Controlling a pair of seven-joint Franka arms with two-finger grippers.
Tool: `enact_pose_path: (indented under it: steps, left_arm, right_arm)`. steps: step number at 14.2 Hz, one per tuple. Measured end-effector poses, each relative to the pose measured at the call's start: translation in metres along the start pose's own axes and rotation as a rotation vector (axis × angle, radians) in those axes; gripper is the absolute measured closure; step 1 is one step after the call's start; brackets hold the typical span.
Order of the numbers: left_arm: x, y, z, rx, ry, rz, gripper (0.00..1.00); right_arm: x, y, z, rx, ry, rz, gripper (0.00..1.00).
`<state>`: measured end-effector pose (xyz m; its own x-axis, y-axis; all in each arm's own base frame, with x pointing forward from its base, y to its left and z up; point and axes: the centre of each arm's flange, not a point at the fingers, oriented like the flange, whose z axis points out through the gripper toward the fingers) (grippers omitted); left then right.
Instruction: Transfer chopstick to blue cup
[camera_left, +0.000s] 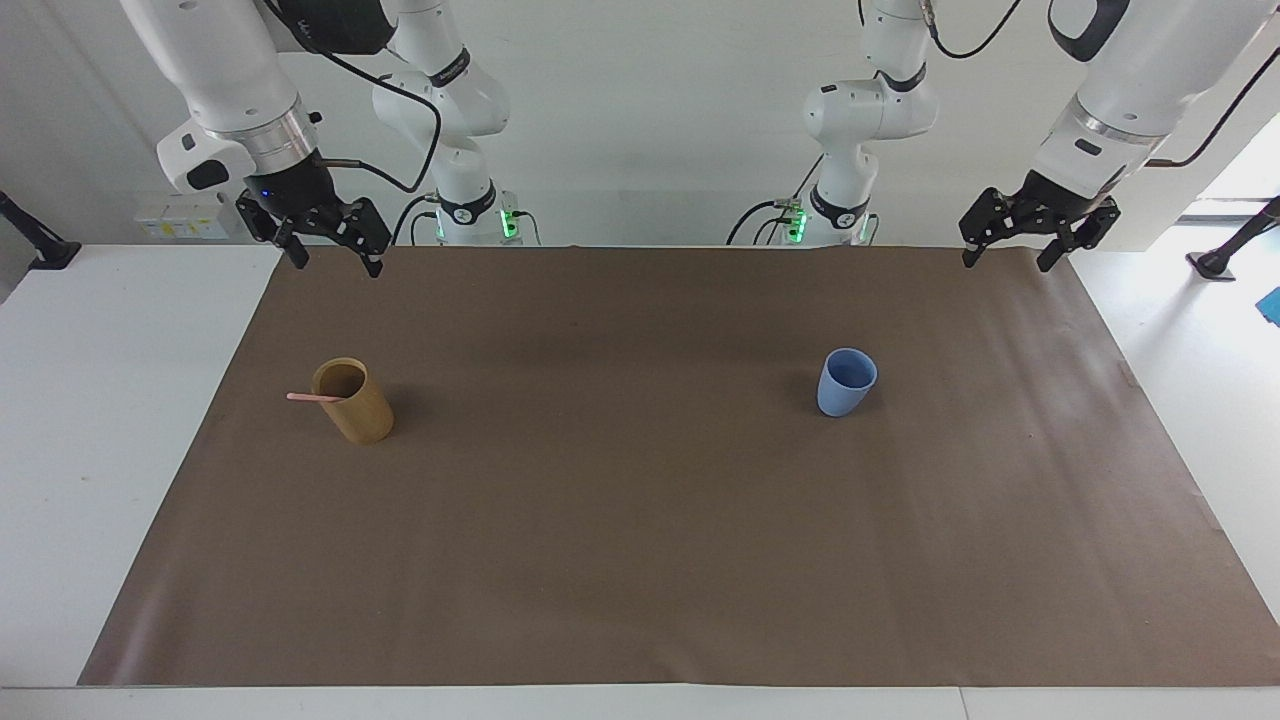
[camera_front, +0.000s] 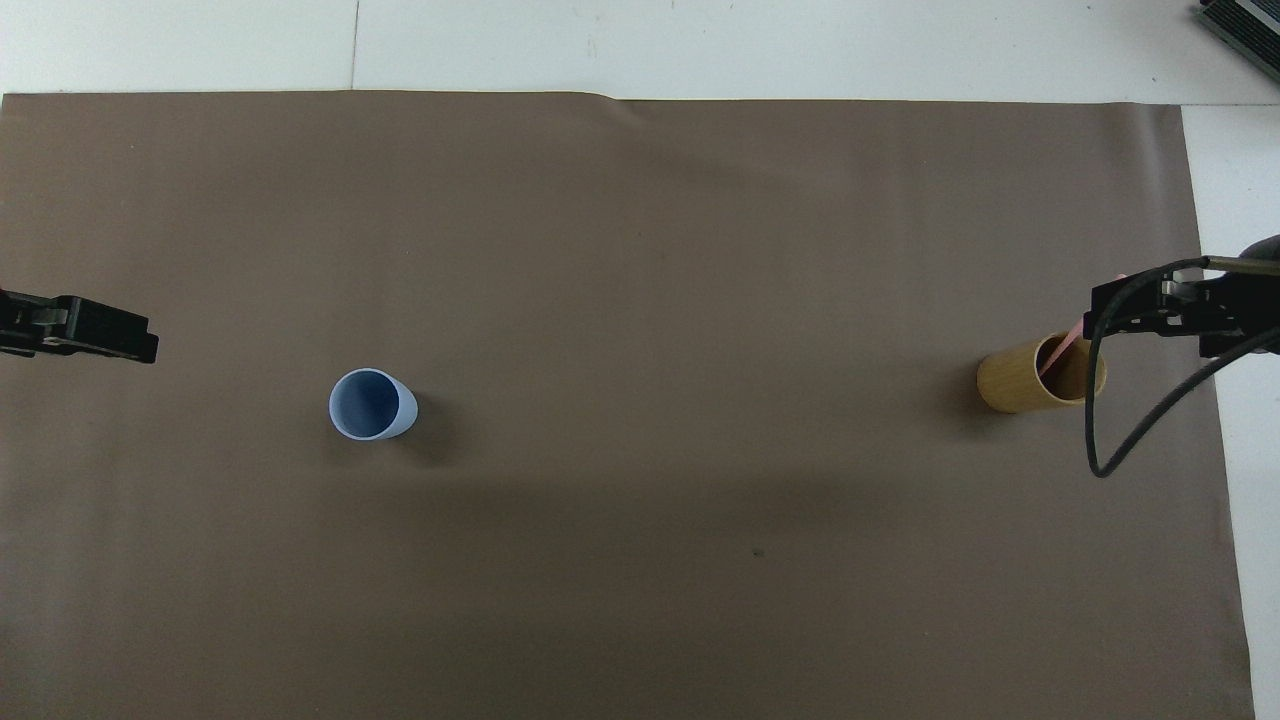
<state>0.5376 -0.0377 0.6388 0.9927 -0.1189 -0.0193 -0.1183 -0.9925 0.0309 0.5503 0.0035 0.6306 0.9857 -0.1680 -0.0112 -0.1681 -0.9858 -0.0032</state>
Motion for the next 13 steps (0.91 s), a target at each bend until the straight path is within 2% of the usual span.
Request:
enact_pose_path:
  steps: [13]
  left_arm:
    - [0.0016,-0.0002,0.0030,0.000,0.006,0.000,0.00]
  right_arm:
    - [-0.0001,-0.0006,0.0000,0.000,0.000,-0.001,0.00]
